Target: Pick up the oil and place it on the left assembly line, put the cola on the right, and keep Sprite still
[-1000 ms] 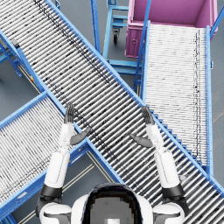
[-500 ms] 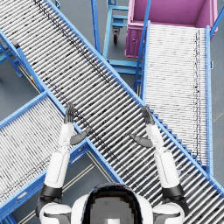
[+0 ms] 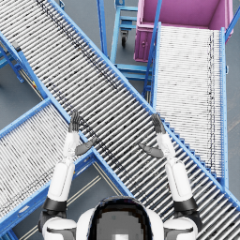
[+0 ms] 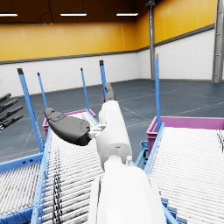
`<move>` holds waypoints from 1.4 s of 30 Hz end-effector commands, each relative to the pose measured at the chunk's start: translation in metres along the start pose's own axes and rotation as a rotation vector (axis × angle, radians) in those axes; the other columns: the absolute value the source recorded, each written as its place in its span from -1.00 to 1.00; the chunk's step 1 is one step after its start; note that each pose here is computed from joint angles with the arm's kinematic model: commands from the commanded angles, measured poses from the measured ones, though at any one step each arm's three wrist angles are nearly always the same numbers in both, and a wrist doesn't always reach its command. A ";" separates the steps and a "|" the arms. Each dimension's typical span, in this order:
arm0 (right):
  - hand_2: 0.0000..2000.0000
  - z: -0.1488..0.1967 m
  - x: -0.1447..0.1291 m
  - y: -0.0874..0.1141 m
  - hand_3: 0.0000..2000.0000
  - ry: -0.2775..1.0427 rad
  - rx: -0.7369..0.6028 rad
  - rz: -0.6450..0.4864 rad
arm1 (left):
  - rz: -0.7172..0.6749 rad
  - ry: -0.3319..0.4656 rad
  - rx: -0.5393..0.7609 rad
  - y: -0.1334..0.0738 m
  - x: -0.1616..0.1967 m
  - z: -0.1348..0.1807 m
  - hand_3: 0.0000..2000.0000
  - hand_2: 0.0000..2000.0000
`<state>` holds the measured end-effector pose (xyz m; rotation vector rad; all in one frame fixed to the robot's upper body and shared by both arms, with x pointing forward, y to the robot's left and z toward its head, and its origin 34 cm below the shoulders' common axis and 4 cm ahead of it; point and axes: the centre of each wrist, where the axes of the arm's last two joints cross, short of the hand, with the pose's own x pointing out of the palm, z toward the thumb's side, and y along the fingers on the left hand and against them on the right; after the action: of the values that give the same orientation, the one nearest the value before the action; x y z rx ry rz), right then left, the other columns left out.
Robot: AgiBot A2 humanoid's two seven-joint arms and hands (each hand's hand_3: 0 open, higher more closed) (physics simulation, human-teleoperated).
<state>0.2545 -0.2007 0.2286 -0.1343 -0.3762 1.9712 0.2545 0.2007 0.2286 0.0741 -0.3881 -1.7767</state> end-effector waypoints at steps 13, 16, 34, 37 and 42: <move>-1.00 0.000 0.000 0.000 -1.00 0.000 0.000 0.000 | 0.000 0.000 0.000 0.000 0.000 0.000 -1.00 -1.00; -1.00 0.000 0.000 0.000 -1.00 0.000 0.000 0.000 | 0.000 0.000 0.000 0.000 0.000 0.000 -1.00 -1.00; -1.00 0.067 -0.020 -0.015 -1.00 0.175 -0.384 -0.229 | 0.143 0.236 0.432 0.016 -0.045 0.082 -1.00 -1.00; -1.00 0.072 -0.021 -0.015 -1.00 0.294 -0.394 -0.263 | 0.187 0.360 0.462 0.017 -0.048 0.091 -1.00 -1.00; -1.00 0.083 -0.022 -0.015 -1.00 0.362 -0.433 -0.290 | 0.215 0.426 0.492 0.016 -0.050 0.099 -1.00 -1.00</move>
<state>0.2570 -0.2289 0.3001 -0.6398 -0.5137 1.5355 0.2580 0.2639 0.3110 0.6993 -0.4687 -1.3915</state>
